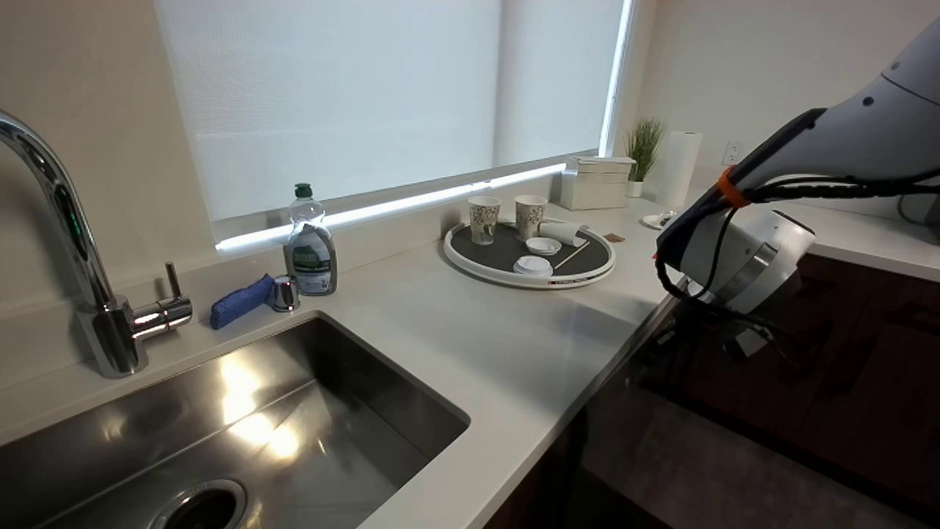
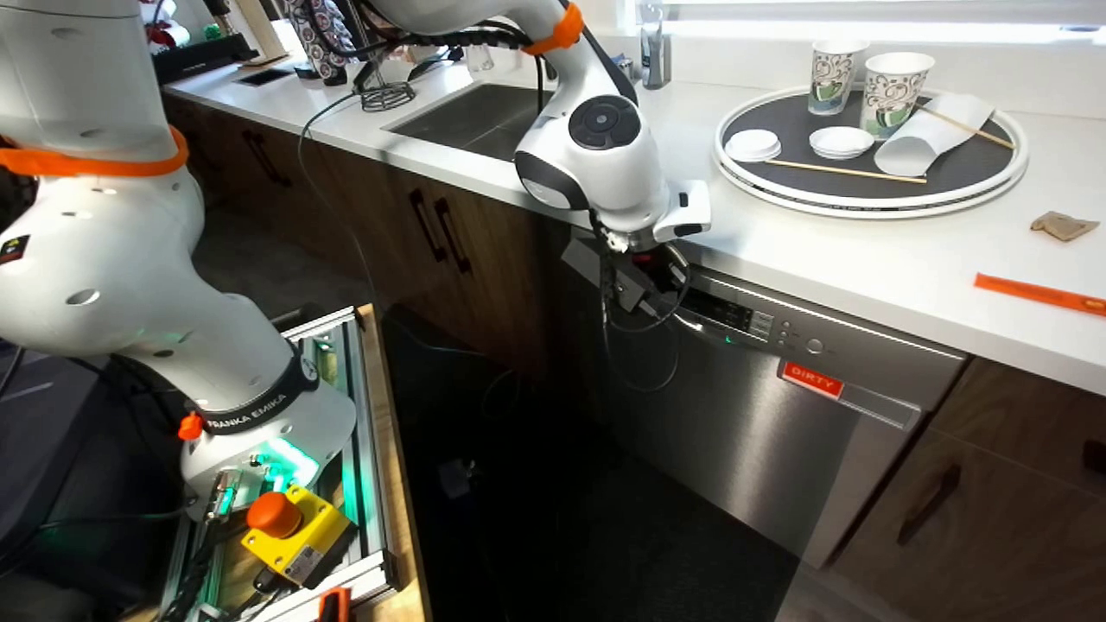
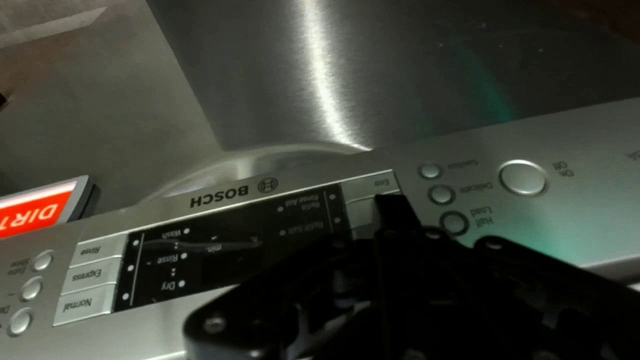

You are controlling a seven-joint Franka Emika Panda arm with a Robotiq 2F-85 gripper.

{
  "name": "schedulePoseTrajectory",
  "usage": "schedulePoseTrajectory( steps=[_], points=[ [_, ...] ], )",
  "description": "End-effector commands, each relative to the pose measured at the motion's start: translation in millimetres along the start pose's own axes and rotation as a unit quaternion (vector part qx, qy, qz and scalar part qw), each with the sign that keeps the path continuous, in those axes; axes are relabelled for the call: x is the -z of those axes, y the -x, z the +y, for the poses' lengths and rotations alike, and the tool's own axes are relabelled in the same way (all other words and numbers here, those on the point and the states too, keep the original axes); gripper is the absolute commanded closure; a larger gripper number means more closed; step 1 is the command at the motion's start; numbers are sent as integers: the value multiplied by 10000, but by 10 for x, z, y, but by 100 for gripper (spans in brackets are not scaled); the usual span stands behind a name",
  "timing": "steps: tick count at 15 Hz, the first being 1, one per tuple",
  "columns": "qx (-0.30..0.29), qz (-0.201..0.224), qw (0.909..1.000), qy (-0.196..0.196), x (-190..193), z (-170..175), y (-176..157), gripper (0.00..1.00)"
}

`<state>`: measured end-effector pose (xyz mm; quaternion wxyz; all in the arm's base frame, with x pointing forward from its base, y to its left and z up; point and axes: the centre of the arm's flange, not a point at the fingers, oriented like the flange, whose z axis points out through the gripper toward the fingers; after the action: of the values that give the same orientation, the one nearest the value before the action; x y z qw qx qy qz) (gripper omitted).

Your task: Press one of the buttons on the left side of the dishwasher

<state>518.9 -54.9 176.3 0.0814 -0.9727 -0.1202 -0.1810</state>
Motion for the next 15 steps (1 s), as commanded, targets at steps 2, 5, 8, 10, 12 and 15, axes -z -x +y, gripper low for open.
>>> schedulePoseTrajectory(
  steps=[2, 5, 8, 10, 12, 15],
  points=[
    [-738, 590, 9955, 92, -87, 17, -31, 100],
    [-1176, 793, 9899, 59, -65, 44, 6, 100],
    [-1458, 977, 9845, 54, -40, 99, 2, 100],
    [-1568, 1029, 9823, 34, -51, 107, 12, 100],
    [-1639, 1027, 9811, 22, -74, 96, 34, 100],
    [-1837, 1163, 9761, -27, -91, 81, 55, 100]
  ],
)
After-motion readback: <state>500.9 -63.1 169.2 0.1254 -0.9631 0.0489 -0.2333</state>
